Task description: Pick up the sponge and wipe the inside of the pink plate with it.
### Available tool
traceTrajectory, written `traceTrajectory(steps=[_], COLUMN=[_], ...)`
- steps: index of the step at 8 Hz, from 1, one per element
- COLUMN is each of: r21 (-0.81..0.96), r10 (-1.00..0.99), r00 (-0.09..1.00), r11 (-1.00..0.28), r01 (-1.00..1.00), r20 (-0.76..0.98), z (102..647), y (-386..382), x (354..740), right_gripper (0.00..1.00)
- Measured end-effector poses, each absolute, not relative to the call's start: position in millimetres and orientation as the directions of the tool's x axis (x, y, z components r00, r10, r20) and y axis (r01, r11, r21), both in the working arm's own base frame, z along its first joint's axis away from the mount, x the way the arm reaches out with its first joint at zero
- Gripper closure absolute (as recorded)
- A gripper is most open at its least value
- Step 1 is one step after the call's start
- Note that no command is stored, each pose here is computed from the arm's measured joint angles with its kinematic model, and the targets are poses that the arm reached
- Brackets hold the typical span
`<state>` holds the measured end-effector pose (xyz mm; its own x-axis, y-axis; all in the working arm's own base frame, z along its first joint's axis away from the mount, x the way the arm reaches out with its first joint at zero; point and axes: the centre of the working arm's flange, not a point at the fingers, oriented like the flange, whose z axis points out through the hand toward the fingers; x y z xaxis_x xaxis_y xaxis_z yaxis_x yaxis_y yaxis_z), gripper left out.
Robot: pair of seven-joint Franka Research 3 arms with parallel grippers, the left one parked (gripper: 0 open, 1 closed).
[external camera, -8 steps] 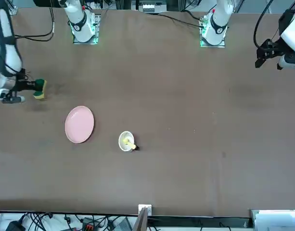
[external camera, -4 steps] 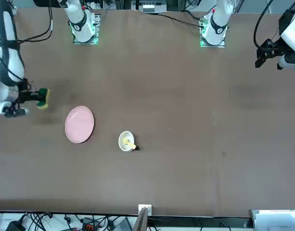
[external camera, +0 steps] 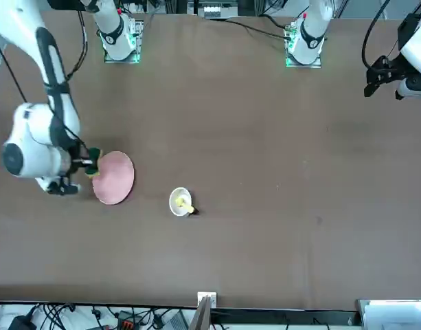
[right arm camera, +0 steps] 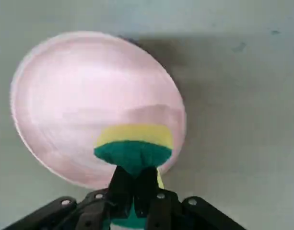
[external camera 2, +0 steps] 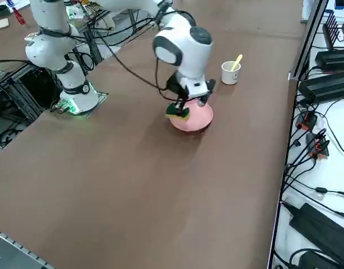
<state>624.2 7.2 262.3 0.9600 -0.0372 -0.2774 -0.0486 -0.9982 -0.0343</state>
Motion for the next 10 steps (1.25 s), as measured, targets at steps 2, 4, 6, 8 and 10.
traceTrajectory(steps=[2,4,6,8,10], r21=[-0.001,0.018,0.030,0.044,0.072], r10=[-0.107,-0.121,-0.131,-0.132,-0.127], r00=[0.961,0.951,0.941,0.938,0.939], r11=[-0.994,-0.993,-0.991,-0.991,-0.991], r01=[-0.111,-0.121,-0.128,-0.124,-0.110], r20=[-0.256,-0.285,-0.312,-0.320,-0.319], z=[239.6,214.5,200.3,199.0,197.4], y=[41.3,58.5,52.6,47.4,38.4], x=[630.7,626.1,620.8,619.0,618.3], right_gripper=[0.94,0.94,0.94,0.94,0.94])
